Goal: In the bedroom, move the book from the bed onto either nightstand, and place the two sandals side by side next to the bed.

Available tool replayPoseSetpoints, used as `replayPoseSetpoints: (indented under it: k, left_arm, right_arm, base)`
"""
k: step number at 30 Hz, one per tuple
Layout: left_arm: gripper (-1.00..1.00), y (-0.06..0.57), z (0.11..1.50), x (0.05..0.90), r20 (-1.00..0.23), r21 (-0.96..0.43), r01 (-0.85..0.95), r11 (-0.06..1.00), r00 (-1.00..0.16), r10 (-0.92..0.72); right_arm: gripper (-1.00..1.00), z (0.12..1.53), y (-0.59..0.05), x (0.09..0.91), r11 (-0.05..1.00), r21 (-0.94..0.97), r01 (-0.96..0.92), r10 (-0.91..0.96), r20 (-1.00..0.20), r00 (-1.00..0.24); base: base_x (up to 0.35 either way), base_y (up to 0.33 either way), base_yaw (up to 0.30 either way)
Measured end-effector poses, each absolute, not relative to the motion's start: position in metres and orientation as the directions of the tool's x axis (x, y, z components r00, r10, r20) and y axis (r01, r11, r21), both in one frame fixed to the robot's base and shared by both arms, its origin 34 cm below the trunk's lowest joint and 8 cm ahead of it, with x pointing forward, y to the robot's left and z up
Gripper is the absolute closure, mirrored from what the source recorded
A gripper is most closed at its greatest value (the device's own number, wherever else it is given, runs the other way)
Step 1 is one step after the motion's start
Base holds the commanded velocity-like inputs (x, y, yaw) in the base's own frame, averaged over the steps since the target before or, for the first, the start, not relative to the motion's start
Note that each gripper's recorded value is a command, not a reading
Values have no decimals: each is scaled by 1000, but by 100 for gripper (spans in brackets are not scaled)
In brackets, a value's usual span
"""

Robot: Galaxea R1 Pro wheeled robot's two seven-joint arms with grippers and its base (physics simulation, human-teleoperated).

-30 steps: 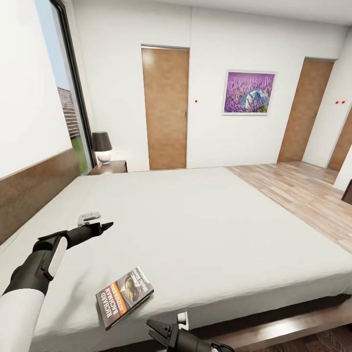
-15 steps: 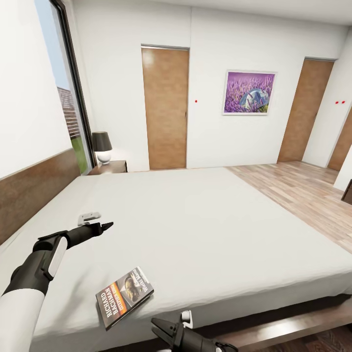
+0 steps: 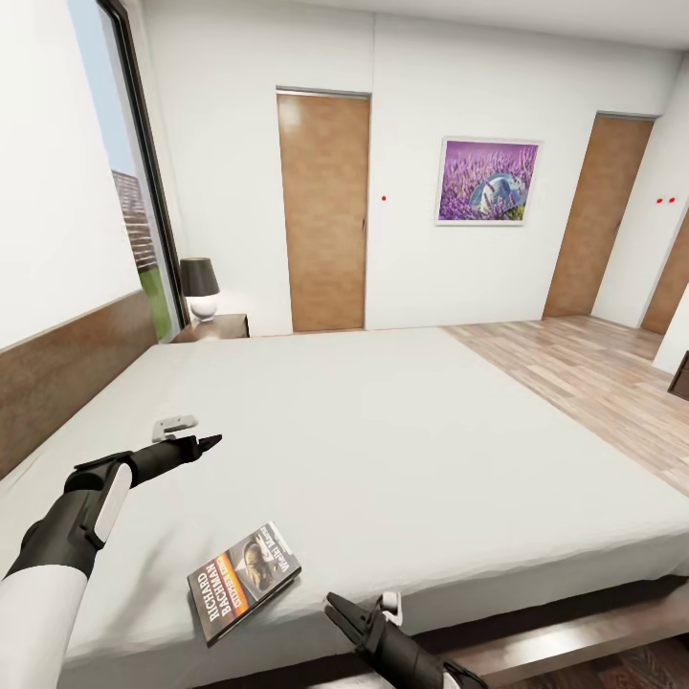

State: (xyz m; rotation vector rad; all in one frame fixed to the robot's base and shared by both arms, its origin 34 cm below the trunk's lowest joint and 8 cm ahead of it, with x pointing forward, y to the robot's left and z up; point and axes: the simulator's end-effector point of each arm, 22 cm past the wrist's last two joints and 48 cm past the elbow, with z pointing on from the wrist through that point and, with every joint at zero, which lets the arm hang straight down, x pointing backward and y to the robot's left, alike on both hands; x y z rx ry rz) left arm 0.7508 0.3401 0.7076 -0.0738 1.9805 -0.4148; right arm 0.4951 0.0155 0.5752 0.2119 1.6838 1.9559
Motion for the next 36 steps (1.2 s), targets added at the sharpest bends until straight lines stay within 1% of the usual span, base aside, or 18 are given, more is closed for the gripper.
replayPoseSetpoints:
  k: [11, 22, 36]
  left_arm:
    - [-100, 340, 707, 751, -868, -321, 132, 938, -437, -236]
    - [-100, 339, 705, 750, -868, -322, 133, 938, -437, -236]
    - [-100, 339, 699, 749, -868, -322, 133, 937, -437, -236]
  right_arm:
    - [-100, 581, -5, 503, -96, 945, -314, 554, -211, -805]
    - [-100, 571, -10, 502, -57, 939, -341, 582, -246, -775]
    - [-100, 561, -11, 500, -50, 939, -340, 590, -247, -769]
  base:
    - [0, 0, 0]
    - [0, 0, 0]
    - [0, 0, 0]
